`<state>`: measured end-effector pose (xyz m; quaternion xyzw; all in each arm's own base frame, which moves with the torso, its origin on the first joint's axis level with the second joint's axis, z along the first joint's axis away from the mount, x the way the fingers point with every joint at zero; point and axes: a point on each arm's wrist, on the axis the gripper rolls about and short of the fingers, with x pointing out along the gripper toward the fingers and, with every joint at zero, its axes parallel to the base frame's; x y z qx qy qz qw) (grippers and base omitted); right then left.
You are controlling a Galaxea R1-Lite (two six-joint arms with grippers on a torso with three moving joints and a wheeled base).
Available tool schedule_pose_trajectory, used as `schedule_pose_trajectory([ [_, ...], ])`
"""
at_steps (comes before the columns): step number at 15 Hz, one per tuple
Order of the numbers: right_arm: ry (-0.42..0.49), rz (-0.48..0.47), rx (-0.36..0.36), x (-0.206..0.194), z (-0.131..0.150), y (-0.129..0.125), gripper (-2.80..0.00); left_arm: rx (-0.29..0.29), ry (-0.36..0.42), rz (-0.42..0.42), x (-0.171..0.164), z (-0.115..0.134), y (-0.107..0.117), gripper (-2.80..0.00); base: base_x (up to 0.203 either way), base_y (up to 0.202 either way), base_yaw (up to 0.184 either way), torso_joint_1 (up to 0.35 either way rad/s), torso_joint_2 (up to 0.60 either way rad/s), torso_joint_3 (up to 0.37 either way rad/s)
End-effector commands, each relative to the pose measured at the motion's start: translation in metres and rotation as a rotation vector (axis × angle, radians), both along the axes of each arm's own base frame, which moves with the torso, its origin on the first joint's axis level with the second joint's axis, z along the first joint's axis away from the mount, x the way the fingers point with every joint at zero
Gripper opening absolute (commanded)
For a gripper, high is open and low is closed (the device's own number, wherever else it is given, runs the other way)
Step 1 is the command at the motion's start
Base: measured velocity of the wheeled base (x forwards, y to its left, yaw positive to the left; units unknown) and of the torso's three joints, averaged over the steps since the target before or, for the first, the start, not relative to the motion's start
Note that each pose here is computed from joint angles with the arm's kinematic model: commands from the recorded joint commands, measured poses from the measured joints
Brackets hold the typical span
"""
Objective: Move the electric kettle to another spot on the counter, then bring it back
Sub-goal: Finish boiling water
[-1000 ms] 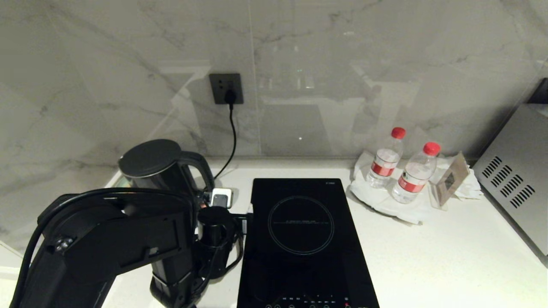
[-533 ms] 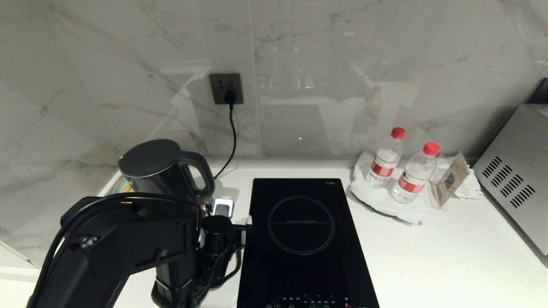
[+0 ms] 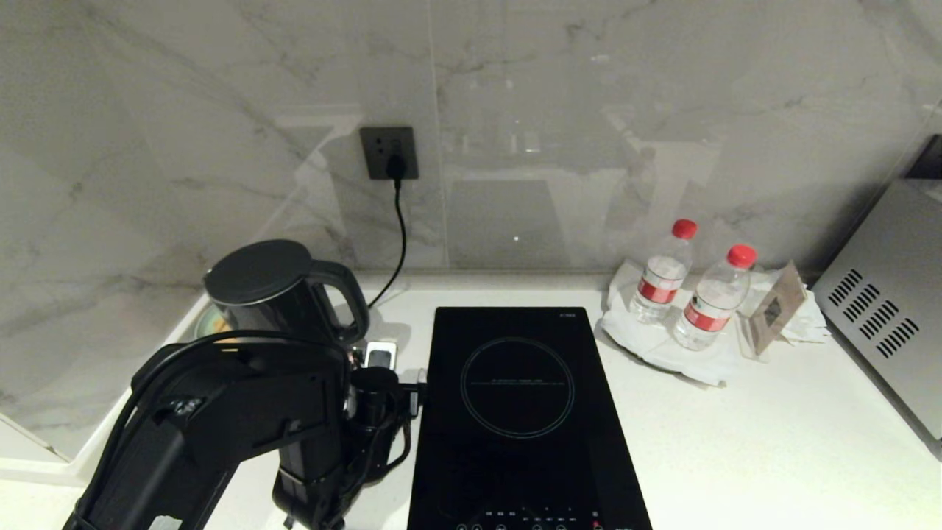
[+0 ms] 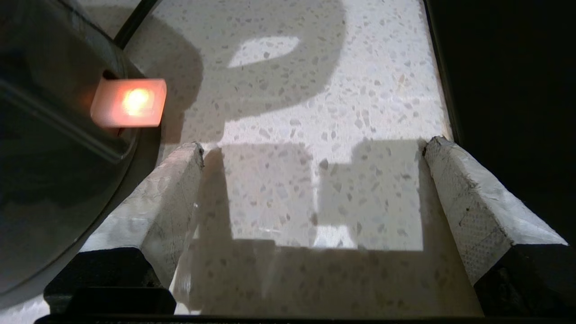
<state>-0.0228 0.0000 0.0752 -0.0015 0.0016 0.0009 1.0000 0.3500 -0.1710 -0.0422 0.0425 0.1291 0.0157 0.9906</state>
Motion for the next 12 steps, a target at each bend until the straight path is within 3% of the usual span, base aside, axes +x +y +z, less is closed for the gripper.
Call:
schedule_pose_trajectory([
  [1, 0.000, 0.000, 0.000, 0.000, 0.000, 0.000, -2.80, 0.000, -0.004, 0.016, 0.005, -0.002, 0.002, 0.00, 0.000, 0.000, 0.000, 0.000, 0.00, 0.000],
  [12, 0.000, 0.000, 0.000, 0.000, 0.000, 0.000, -2.80, -0.033, -0.070, 0.044, 0.015, 0.017, 0.006, 0.00, 0.000, 0.000, 0.000, 0.000, 0.00, 0.000],
])
